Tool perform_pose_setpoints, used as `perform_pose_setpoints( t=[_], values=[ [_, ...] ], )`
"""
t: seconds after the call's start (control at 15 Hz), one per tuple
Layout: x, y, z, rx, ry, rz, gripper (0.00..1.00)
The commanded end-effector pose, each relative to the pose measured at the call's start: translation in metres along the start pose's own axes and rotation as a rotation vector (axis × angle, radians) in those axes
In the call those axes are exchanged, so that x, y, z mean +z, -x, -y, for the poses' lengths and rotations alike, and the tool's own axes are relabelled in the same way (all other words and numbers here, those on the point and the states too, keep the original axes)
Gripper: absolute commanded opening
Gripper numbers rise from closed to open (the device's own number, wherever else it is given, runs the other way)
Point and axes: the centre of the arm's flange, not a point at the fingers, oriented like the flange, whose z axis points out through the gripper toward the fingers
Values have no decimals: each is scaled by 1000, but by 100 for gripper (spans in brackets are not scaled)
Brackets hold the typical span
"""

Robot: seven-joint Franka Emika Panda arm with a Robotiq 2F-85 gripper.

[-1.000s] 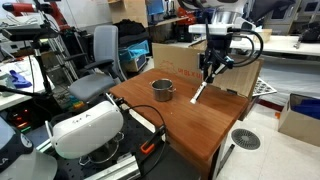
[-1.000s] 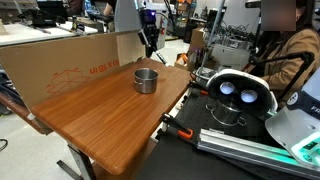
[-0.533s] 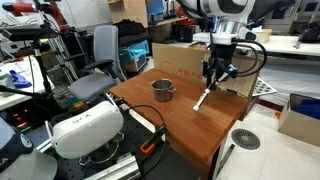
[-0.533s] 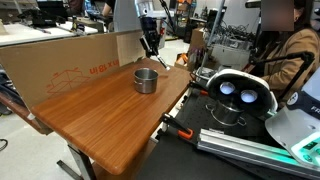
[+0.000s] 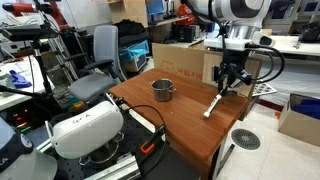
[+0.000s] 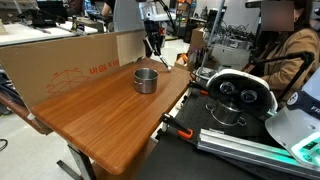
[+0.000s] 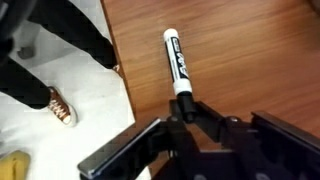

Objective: Remove the marker from the silver pot and put it on the table

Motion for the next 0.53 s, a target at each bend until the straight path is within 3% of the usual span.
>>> perform_pose_setpoints(
  t=[0.0,0.07,0.13,0.27,0.47],
  values=[
    [-3,-18,-7,23,-4,23,6],
    [-2,-18,-8,35,-6,26,20],
    [-3,-18,-9,39,-11,35,48],
    [-2,-19,-7,50,-19,38,54],
    [-3,-19,-7,62,-23,33,77]
  ],
)
